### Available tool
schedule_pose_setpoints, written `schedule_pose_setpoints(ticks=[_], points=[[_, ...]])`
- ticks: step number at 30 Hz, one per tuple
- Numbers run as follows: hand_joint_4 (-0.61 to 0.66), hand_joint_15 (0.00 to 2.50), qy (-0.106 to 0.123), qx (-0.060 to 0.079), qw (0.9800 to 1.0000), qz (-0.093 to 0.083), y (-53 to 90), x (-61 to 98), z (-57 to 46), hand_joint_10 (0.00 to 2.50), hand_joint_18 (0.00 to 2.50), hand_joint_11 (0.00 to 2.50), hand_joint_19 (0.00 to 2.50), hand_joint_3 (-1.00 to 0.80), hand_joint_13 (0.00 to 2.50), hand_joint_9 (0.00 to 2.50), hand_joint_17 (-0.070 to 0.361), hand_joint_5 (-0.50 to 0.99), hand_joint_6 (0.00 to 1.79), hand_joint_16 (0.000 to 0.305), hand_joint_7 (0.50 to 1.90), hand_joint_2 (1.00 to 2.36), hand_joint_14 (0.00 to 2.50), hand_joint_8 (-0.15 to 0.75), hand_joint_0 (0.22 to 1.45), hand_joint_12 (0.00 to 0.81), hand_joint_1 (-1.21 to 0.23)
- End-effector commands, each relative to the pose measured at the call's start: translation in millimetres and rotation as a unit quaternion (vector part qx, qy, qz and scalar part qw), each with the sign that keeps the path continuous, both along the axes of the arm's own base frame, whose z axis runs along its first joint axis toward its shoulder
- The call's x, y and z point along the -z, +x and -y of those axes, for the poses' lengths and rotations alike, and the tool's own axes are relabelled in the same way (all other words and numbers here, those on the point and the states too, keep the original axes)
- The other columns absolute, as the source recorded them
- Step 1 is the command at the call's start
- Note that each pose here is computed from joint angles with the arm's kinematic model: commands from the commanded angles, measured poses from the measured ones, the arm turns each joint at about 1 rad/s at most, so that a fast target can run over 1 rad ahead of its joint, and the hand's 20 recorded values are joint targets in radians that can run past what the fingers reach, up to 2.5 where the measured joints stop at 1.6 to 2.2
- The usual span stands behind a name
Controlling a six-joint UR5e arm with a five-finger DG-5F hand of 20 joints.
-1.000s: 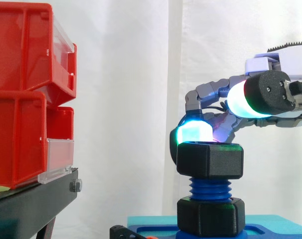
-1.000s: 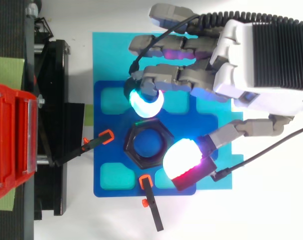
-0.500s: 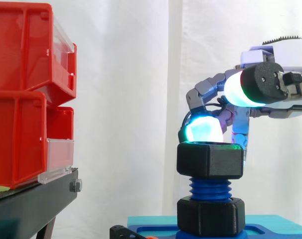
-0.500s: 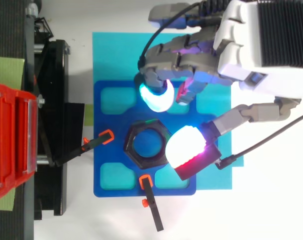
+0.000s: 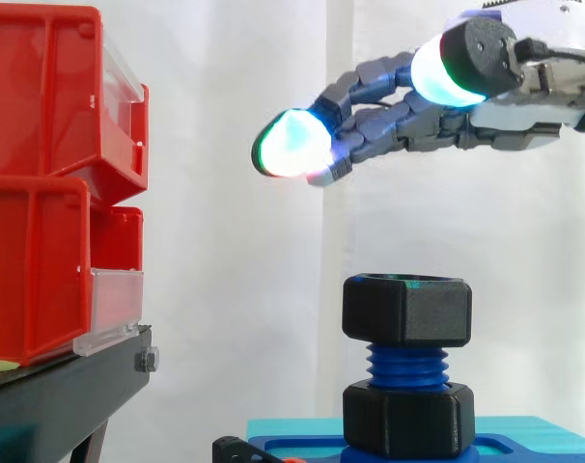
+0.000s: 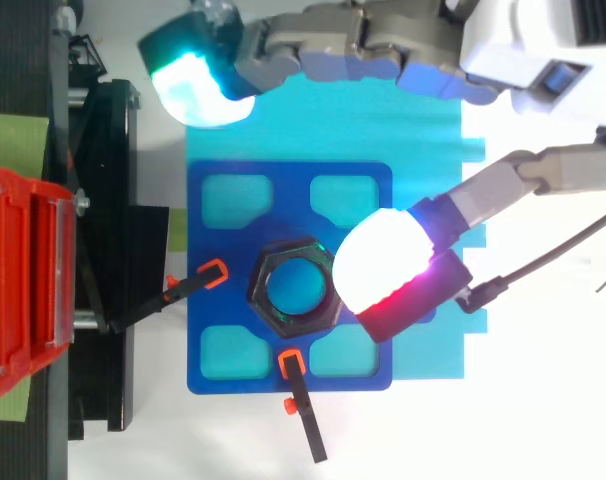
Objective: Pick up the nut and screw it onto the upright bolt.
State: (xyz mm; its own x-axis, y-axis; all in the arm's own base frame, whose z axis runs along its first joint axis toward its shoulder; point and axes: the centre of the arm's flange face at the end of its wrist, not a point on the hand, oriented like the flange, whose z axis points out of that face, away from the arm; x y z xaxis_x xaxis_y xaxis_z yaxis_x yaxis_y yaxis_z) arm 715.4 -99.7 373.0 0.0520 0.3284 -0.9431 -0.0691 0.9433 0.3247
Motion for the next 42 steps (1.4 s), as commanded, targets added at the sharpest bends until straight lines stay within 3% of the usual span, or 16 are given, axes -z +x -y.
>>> schedule_pose_setpoints(ticks=[1, 9, 12, 21, 25, 30, 33, 42], points=[[0.08, 0.0, -0.013, -0.005, 0.9999, 0.002, 0.8, -1.5, -4.5, 0.0, 0.0, 0.0, 0.0, -0.5, 0.0, 0.0, 0.101, -0.22, 0.5, 0.045, 0.56, 1.0, 0.0, 0.145, 0.42, 0.32, -0.22], [0.08, 0.0, -0.006, -0.018, 0.9997, -0.013, -1.7, 17.7, -23.5, 0.0, 0.0, 0.0, 0.0, -0.5, 0.0, 0.0, 0.104, -0.23, 0.5, 0.046, 0.53, 1.0, 0.0, 0.138, 0.4, 0.318, -0.16], [0.09, 0.0, 0.001, -0.021, 0.9996, -0.018, -2.7, 18.3, -27.7, 0.0, 0.0, 0.0, 0.0, -0.5, 0.0, 0.0, 0.105, -0.23, 0.5, 0.047, 0.54, 1.0, 0.0, 0.136, 0.4, 0.318, -0.15], [0.13, 0.0, 0.002, -0.029, 0.9991, -0.032, -3.9, 21.1, -42.1, 0.0, 0.0, 0.0, 0.0, -0.5, 0.0, 0.0, 0.103, -0.21, 0.5, 0.046, 0.56, 1.0, 0.0, 0.161, 0.41, 0.318, -0.18], [0.15, 0.0, 0.004, -0.034, 0.9984, -0.045, -7.8, 34.3, -52.9, 0.0, 0.0, 0.0, 0.0, -0.5, 0.0, 0.08, 0.097, -0.19, 0.5, 0.043, 0.57, 1.0, 0.0, 0.176, 0.42, 0.313, -0.22], [0.17, 0.0, 0.008, -0.036, 0.9984, -0.043, -9.0, 42.0, -56.8, 0.0, 0.0, 0.0, 0.0, -0.5, 0.0, 0.11, 0.093, -0.19, 0.5, 0.041, 0.59, 1.0, 0.0, 0.18, 0.42, 0.313, -0.23], [0.17, 0.0, 0.009, -0.031, 0.999, -0.029, -6.3, 41.0, -59.9, 0.0, 0.0, 0.0, 0.0, -0.5, 0.0, 0.12, 0.092, -0.18, 0.5, 0.041, 0.6, 1.0, 0.0, 0.184, 0.42, 0.311, -0.23], [0.19, 0.0, 0.008, -0.022, 0.9993, -0.03, -5.1, 42.7, -70.3, 0.0, 0.0, 0.0, 0.0, -0.5, 0.0, 0.17, 0.088, -0.17, 0.5, 0.039, 0.65, 1.0, 0.0, 0.199, 0.43, 0.309, -0.24]])
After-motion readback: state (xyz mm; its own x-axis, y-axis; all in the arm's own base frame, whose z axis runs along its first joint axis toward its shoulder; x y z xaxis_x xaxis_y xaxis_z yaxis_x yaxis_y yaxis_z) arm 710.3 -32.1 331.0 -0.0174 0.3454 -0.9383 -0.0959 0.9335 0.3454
